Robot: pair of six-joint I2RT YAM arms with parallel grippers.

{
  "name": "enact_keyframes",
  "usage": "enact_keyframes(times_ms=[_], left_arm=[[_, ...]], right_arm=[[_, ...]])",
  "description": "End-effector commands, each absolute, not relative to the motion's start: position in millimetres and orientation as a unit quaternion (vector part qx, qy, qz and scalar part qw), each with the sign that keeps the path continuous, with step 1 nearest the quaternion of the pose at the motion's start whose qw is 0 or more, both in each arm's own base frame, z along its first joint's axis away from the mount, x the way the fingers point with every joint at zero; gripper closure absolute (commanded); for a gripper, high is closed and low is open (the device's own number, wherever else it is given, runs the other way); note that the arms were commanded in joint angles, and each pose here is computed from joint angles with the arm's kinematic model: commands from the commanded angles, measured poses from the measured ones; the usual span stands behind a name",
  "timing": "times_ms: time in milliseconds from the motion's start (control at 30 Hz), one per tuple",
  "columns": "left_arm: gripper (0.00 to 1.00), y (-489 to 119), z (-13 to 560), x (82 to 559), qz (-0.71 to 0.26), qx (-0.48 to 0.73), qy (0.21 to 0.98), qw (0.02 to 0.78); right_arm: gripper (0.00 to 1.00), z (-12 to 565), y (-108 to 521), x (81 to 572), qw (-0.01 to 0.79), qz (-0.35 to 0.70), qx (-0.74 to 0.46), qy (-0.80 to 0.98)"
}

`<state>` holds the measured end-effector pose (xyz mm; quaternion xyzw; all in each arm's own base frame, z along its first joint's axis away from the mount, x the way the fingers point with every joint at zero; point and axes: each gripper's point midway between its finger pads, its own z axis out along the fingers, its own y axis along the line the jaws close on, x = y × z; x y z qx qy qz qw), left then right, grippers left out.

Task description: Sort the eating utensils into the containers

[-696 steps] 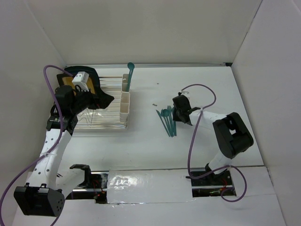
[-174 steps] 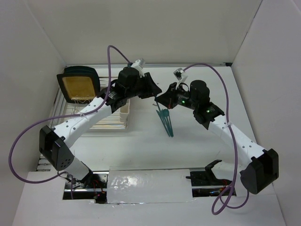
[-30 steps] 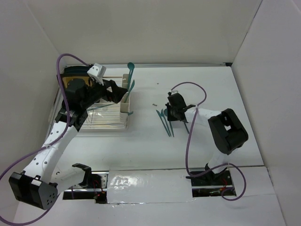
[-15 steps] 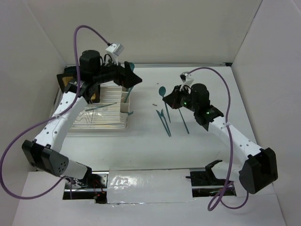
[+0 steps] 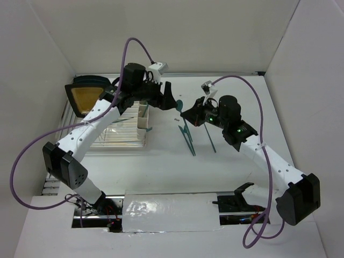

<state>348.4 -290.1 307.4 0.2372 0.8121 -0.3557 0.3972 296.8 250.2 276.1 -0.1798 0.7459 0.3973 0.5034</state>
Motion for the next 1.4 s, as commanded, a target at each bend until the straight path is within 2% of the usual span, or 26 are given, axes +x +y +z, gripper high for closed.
enact_keyframes(times_ms=[0, 267, 300, 367, 400, 467, 533, 567, 600, 700, 767, 867, 933, 967, 1033, 1067, 1133, 1167, 1233, 1367], left_arm=[[0.18, -300, 305, 351, -0.35, 0.239, 0.812, 0.402], [0.26, -317, 298, 354, -0.355, 0.245, 0.813, 0.391], [0.33, -318, 296, 354, -0.352, 0.244, 0.815, 0.391], [0.4, -320, 294, 354, -0.357, 0.244, 0.815, 0.385], [0.48, -320, 292, 355, -0.356, 0.243, 0.817, 0.383], [0.53, -325, 292, 354, -0.366, 0.246, 0.814, 0.378], [0.71, -327, 294, 354, -0.369, 0.244, 0.813, 0.378], [0.71, -328, 290, 355, -0.368, 0.243, 0.816, 0.374], [0.8, -328, 294, 355, -0.37, 0.244, 0.814, 0.377], [1.0, -331, 296, 357, -0.369, 0.245, 0.813, 0.378], [1.0, -331, 294, 357, -0.367, 0.246, 0.815, 0.375], [1.0, -330, 298, 360, -0.36, 0.245, 0.811, 0.391], [1.0, -324, 303, 363, -0.345, 0.24, 0.809, 0.41], [1.0, -321, 305, 366, -0.336, 0.243, 0.807, 0.421], [1.0, -311, 318, 372, -0.313, 0.233, 0.805, 0.447], [1.0, -307, 328, 377, -0.302, 0.235, 0.799, 0.463], [1.0, -299, 348, 381, -0.292, 0.232, 0.79, 0.487], [1.0, -288, 357, 389, -0.284, 0.223, 0.788, 0.499], [1.0, -271, 391, 394, -0.27, 0.217, 0.773, 0.531], [1.0, -226, 455, 406, -0.224, 0.197, 0.739, 0.604]], right_arm=[[1.0, 314, 257, 291, 0.537, 0.414, -0.204, 0.706], [1.0, 315, 259, 292, 0.537, 0.414, -0.209, 0.705], [1.0, 314, 257, 292, 0.536, 0.412, -0.207, 0.708], [1.0, 315, 257, 291, 0.538, 0.41, -0.21, 0.706], [1.0, 315, 258, 290, 0.538, 0.412, -0.21, 0.705], [1.0, 313, 258, 292, 0.535, 0.41, -0.211, 0.707], [1.0, 307, 260, 294, 0.529, 0.41, -0.21, 0.713], [1.0, 307, 260, 294, 0.529, 0.41, -0.21, 0.713], [1.0, 303, 261, 296, 0.525, 0.41, -0.207, 0.717], [1.0, 300, 263, 295, 0.517, 0.412, -0.206, 0.722], [0.99, 299, 261, 296, 0.517, 0.408, -0.201, 0.725], [0.9, 303, 257, 297, 0.52, 0.399, -0.196, 0.73], [0.74, 305, 255, 295, 0.515, 0.392, -0.195, 0.737], [0.55, 300, 253, 296, 0.51, 0.386, -0.19, 0.745], [0.41, 305, 240, 296, 0.519, 0.362, -0.167, 0.756], [0.27, 301, 233, 294, 0.512, 0.35, -0.155, 0.769], [0.17, 309, 214, 295, 0.533, 0.323, -0.118, 0.773], [0.08, 311, 207, 294, 0.538, 0.316, -0.109, 0.774], [0.0, 305, 188, 290, 0.545, 0.292, -0.087, 0.781], [0.0, 282, 177, 288, 0.529, 0.281, -0.071, 0.797]])
